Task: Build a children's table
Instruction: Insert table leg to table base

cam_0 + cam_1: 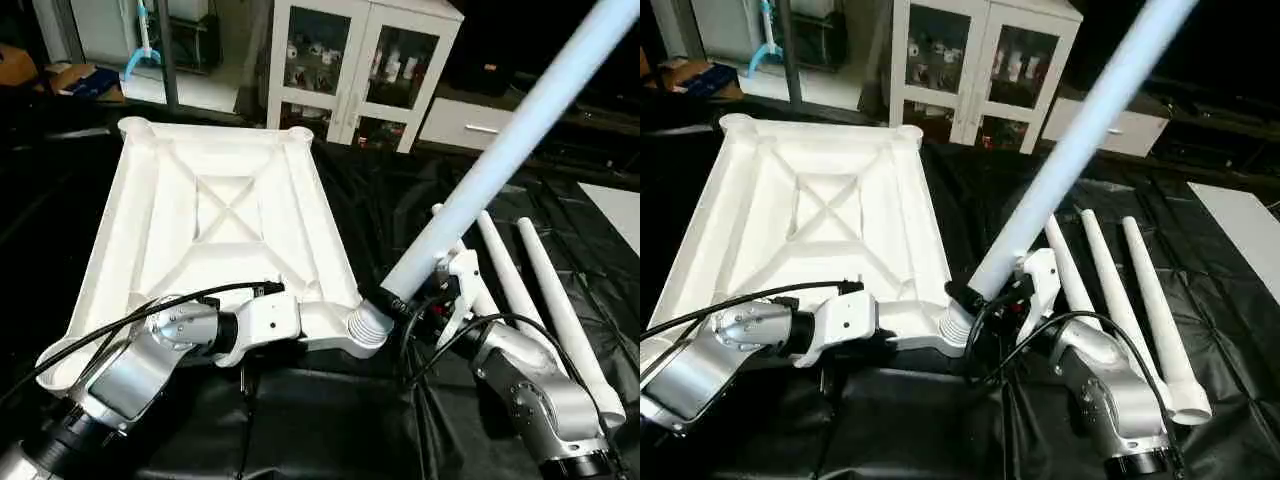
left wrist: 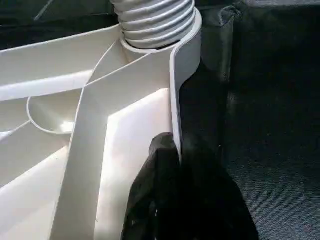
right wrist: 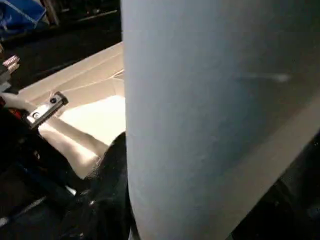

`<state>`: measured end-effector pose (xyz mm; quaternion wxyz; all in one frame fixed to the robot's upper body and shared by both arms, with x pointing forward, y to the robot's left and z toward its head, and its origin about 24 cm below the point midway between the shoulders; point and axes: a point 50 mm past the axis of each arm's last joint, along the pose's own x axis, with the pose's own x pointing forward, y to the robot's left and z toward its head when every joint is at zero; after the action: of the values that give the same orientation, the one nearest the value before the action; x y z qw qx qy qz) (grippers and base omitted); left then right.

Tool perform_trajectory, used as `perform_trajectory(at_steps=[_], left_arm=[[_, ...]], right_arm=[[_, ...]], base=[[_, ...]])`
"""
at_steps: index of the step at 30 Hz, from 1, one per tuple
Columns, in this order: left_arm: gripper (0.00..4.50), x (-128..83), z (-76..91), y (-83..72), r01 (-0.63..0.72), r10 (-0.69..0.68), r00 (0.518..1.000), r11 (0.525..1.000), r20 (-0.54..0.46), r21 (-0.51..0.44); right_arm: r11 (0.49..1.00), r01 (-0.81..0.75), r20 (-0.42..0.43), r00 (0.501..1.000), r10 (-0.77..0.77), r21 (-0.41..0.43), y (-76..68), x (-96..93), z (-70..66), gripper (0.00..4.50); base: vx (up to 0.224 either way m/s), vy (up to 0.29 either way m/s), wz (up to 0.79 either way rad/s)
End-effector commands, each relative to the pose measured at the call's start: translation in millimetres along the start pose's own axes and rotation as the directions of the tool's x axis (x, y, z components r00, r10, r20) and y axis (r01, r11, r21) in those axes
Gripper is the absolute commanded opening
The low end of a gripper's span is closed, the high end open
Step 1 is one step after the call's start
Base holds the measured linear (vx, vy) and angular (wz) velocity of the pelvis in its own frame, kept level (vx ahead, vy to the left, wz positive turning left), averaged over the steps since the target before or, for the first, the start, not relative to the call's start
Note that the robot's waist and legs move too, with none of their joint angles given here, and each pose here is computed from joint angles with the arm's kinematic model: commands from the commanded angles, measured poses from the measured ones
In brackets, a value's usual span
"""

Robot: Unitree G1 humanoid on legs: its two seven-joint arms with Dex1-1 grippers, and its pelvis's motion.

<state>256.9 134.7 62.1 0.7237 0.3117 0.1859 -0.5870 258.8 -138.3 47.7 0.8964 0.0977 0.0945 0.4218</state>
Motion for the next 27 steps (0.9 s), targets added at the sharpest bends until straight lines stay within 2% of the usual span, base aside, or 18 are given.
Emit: perform_trajectory(at_steps=[1, 12, 17, 20, 27], left_arm=[[0.00, 1.2, 7.9, -2.7, 0.019, -0.020, 0.999, 0.999, 0.025, 0.041], [0.00, 1.3, 7.0, -3.2, 0.019, -0.020, 1.000, 0.999, 0.021, 0.036], [0.00, 0.9, 6.7, -2.9, 0.014, -0.015, 1.000, 0.999, 0.018, 0.034], [0.00, 0.8, 6.6, -2.8, 0.014, -0.015, 1.000, 0.999, 0.017, 0.034], [0.00, 0.4, 6.2, -2.0, 0.012, -0.013, 1.000, 0.999, 0.013, 0.037]], right_arm=[[1.000, 0.030, -0.226, 0.974, -0.029, 0.000, -3.9, -13.9, -32.3, 1.87], [0.997, -0.073, -0.320, 0.945, 0.066, -0.009, 5.8, -8.6, -37.0, 1.87], [0.993, -0.116, -0.368, 0.923, 0.109, 0.003, 12.4, -14.2, -46.9, 1.87], [0.994, -0.105, -0.363, 0.927, 0.100, 0.006, 12.4, -14.7, -48.0, 1.86], [1.000, -0.006, -0.283, 0.959, 0.008, 0.010, 5.0, -18.6, -49.9, 1.86]], base=[[0.000, 0.000, 0.00], [0.000, 0.000, 0.00], [0.000, 0.000, 0.00], [0.000, 0.000, 0.00], [0.000, 0.000, 0.00]])
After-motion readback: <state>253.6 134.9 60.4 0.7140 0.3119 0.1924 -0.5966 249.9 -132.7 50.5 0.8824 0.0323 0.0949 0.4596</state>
